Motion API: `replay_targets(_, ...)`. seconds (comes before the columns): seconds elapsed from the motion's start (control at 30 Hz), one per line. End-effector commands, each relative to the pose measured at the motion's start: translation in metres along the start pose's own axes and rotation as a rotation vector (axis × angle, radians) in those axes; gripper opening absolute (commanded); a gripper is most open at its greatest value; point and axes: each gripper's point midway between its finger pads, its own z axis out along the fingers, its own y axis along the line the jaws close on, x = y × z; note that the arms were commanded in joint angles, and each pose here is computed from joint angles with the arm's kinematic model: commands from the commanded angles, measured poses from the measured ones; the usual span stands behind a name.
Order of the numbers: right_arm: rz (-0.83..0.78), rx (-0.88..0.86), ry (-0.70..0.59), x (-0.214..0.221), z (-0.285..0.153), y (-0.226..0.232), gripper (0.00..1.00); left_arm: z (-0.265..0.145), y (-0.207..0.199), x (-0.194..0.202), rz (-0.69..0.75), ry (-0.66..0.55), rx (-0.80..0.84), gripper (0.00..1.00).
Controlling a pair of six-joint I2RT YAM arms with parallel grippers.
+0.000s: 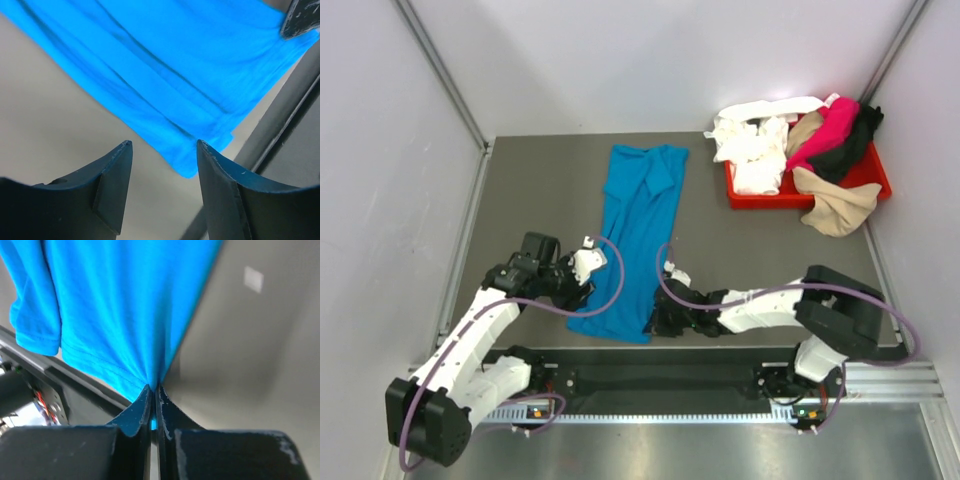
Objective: Fold and stack the t-shirts
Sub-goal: Fold the tshirt
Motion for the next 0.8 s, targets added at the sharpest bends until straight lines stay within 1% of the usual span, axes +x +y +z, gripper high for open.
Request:
replay_targets(0.0, 0.044, 0.042, 0.028, 0.011, -0.02, -0.034, 0.0, 0.012, -0.011, -0.016, 0.118, -0.113, 0.055, 0.59)
replay_targets(0.03, 0.047, 0.068, 0.038, 0.017, -0.024, -0.05, 0.0, 0.015, -0.01, -0.026, 0.169, -0.163, 0.048, 0.58)
replay_targets(0.07, 0.048, 0.074, 0.055, 0.022, -0.032, -0.055, 0.0, 0.019, -0.016, -0.025, 0.261, -0.184, 0.066, 0.57)
replay_targets(0.1, 0.048, 0.078, 0.065, 0.025, -0.034, -0.059, 0.0, 0.02, -0.022, -0.027, 0.268, -0.2, 0.092, 0.57)
replay_targets(0.13, 0.046, 0.09, 0.069, 0.027, -0.035, -0.065, 0.0, 0.021, -0.024, -0.026, 0.406, -0.21, 0.118, 0.58)
replay_targets(0.17, 0.032, 0.107, 0.094, 0.032, -0.037, -0.07, 0.0, 0.023, -0.033, -0.019, 0.455, -0.196, 0.173, 0.56)
replay_targets(0.2, 0.031, 0.103, 0.106, 0.032, -0.039, -0.07, 0.0, 0.024, -0.034, -0.015, 0.508, -0.187, 0.186, 0.56)
replay_targets(0.23, 0.027, 0.106, 0.109, 0.032, -0.04, -0.071, 0.0, 0.024, -0.033, -0.014, 0.637, -0.188, 0.197, 0.56)
replay_targets(0.27, 0.017, 0.106, 0.111, 0.031, -0.041, -0.072, 0.0, 0.023, -0.045, 0.0, 0.659, -0.151, 0.273, 0.57)
replay_targets(0.3, 0.021, 0.101, 0.107, 0.027, -0.041, -0.071, 0.04, 0.02, -0.049, 0.0, 0.693, -0.145, 0.306, 0.67)
replay_targets(0.33, 0.017, 0.098, 0.108, 0.026, -0.042, -0.071, 0.24, 0.02, -0.056, 0.005, 0.758, -0.143, 0.355, 0.76)
replay_targets(0.37, 0.019, 0.097, 0.107, 0.025, -0.042, -0.071, 0.31, 0.016, -0.071, 0.019, 0.753, -0.116, 0.444, 0.87)
replay_targets(0.4, 0.026, 0.093, 0.101, 0.023, -0.042, -0.07, 0.36, 0.014, -0.082, 0.027, 0.772, -0.119, 0.502, 0.92)
replay_targets(0.43, 0.027, 0.09, 0.101, 0.023, -0.043, -0.07, 0.41, 0.013, -0.086, 0.033, 0.827, -0.123, 0.535, 0.94)
replay_targets(0.5, 0.031, 0.081, 0.101, 0.023, -0.044, -0.067, 0.45, 0.012, -0.094, 0.054, 0.866, -0.088, 0.585, 0.92)
replay_targets(0.6, 0.044, 0.064, 0.093, 0.022, -0.046, -0.065, 0.46, 0.018, -0.09, 0.064, 0.944, -0.08, 0.554, 0.87)
replay_targets(0.7, 0.054, 0.067, 0.085, 0.021, -0.047, -0.066, 0.46, 0.024, -0.086, 0.06, 0.982, -0.103, 0.516, 0.84)
replay_targets(0.77, 0.062, 0.07, 0.092, 0.022, -0.046, -0.065, 0.46, 0.029, -0.085, 0.058, 1.006, -0.127, 0.493, 0.84)
